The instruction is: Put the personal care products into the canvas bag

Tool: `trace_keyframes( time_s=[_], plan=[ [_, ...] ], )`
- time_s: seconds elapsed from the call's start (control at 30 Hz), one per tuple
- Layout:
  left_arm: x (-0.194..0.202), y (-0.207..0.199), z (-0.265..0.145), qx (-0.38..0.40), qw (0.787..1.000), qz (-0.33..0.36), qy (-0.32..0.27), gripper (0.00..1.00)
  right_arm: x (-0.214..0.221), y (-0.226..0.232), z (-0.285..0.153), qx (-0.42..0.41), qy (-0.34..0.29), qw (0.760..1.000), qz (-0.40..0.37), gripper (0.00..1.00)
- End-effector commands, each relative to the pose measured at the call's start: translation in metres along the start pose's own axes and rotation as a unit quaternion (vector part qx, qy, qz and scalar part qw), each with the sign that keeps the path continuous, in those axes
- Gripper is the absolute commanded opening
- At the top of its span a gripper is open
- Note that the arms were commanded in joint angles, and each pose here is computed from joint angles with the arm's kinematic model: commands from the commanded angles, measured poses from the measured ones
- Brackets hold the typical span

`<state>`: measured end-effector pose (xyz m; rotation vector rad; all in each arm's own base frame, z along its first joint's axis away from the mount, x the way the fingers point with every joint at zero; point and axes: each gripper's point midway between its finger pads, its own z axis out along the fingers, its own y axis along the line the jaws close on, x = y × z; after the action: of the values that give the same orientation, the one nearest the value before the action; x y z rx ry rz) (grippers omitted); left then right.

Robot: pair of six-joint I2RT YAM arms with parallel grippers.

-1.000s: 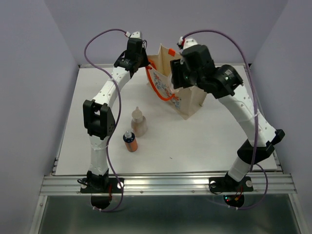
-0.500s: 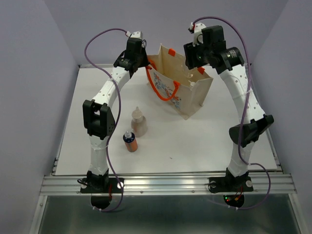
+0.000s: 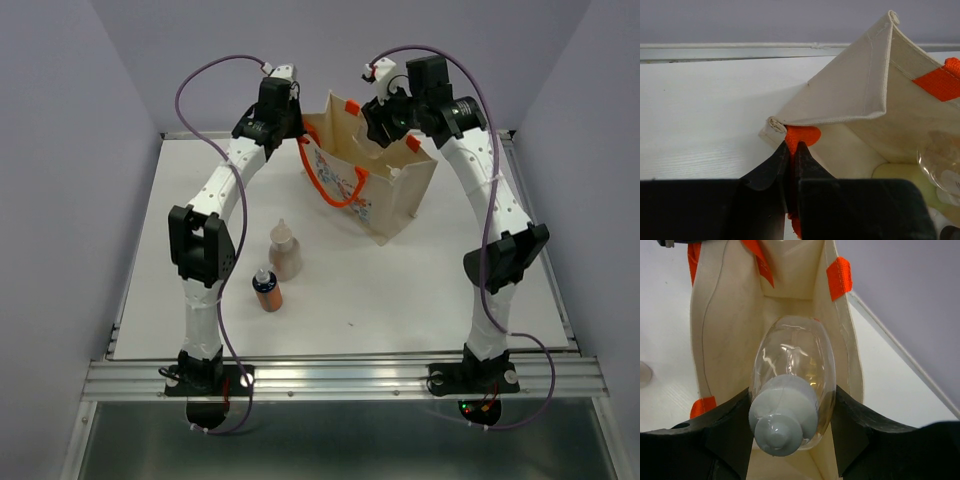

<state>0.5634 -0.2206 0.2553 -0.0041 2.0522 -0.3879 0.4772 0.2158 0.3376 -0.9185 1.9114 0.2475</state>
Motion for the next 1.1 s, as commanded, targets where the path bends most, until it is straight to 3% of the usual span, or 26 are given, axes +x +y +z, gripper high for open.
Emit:
trace_keyframes(
  time_s=[0.0,0.3,0.6,1.07],
  plan=[
    [-0.032,-0.017,-0.034,0.032,0.999,0.026,-0.036,0.00,-0.071,-0.025,-0.006,0.035,-0.135,0.988,-0.064,0.01],
    [-0.030,-0.015,-0.030,0.030,0.998,0.041,-0.034,0.00,-0.049,-0.033,0.043,0.034,-0.115,0.991,-0.057,0.01],
    [-0.037,-0.016,-0.028,0.031,0.998,0.038,-0.044,0.00,0.002,-0.028,0.084,-0.035,-0.077,0.994,-0.063,0.01],
    [-0.036,-0.015,-0.025,0.032,0.998,0.040,-0.044,0.00,0.054,-0.022,0.113,-0.085,-0.023,0.995,-0.038,0.03]
  ],
)
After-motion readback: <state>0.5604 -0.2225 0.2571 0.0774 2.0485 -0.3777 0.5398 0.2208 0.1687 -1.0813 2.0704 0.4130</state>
